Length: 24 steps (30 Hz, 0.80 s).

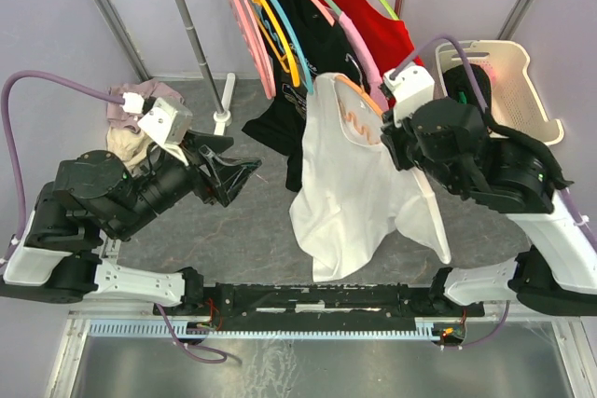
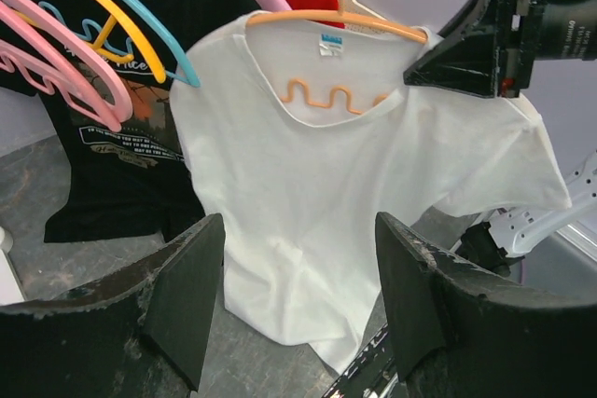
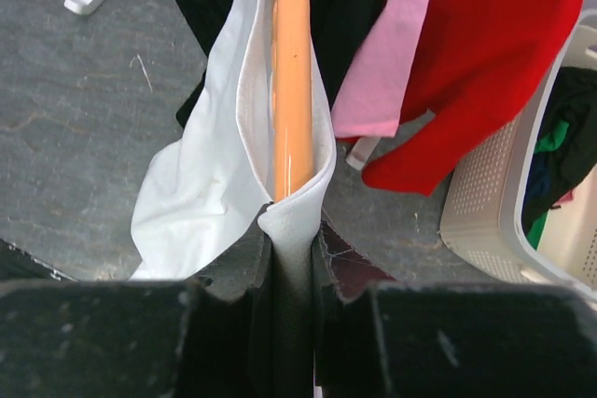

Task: Place the t-shirt on the hanger
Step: Place the hanger at the clothesline.

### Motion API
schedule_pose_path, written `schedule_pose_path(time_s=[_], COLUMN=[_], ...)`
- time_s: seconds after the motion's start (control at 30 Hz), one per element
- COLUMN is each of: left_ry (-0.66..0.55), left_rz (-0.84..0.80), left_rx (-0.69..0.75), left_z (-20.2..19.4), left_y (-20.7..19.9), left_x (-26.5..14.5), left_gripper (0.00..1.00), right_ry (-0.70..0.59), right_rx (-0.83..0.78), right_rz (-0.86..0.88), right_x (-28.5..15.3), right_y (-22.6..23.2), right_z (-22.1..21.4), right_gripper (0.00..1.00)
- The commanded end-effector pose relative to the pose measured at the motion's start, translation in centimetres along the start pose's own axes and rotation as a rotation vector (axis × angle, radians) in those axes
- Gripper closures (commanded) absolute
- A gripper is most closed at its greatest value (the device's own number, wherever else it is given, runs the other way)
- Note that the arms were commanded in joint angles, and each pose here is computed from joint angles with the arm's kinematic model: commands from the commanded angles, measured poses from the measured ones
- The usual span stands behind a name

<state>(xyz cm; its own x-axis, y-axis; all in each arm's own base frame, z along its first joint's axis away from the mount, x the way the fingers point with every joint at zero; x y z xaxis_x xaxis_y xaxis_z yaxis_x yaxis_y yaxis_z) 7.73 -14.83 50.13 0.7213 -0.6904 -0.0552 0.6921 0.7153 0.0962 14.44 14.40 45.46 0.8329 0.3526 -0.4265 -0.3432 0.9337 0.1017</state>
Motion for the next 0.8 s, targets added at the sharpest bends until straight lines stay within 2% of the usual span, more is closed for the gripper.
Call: schedule_pose_path(time_s=[0.0,0.23,0.77], left_ry=[-0.025,-0.031,-0.028], left_rz=[-0.003,-0.001,0.010], left_rx=[-0.072,-0.072,-0.068], left_z=[0.4,0.4,0.2], left_y=[0.3,0.6,1.3], left_x=[-0.6,-0.9,-1.6], left_gripper=[0.29,0.29,0.30], right_ry=[-0.224,-0.312,-0.321], right_rx=[0.114,0.184,0.287], right_rz=[0.002,0.035,0.284], right_x=[0.0,2.1,8.7], right_y=[0.8,1.4,1.0], right_z=[5.0,7.3,11.8], right_gripper=[0.99,0.99,0.99])
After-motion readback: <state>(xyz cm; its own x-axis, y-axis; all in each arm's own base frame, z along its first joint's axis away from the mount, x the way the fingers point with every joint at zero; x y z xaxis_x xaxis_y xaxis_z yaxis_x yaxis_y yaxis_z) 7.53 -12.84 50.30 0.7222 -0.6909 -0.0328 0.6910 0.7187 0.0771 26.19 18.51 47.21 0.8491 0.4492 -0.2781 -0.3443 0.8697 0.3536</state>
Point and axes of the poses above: each gripper's point midway between its finger pads, its own x axis out along the fingers, its own y axis along the line the jaws close on, z = x × y, the point moved 7 cm from there along -x, back along the fingers, and after that the axes turned 15 degrees about x, right-handed, at the moved point
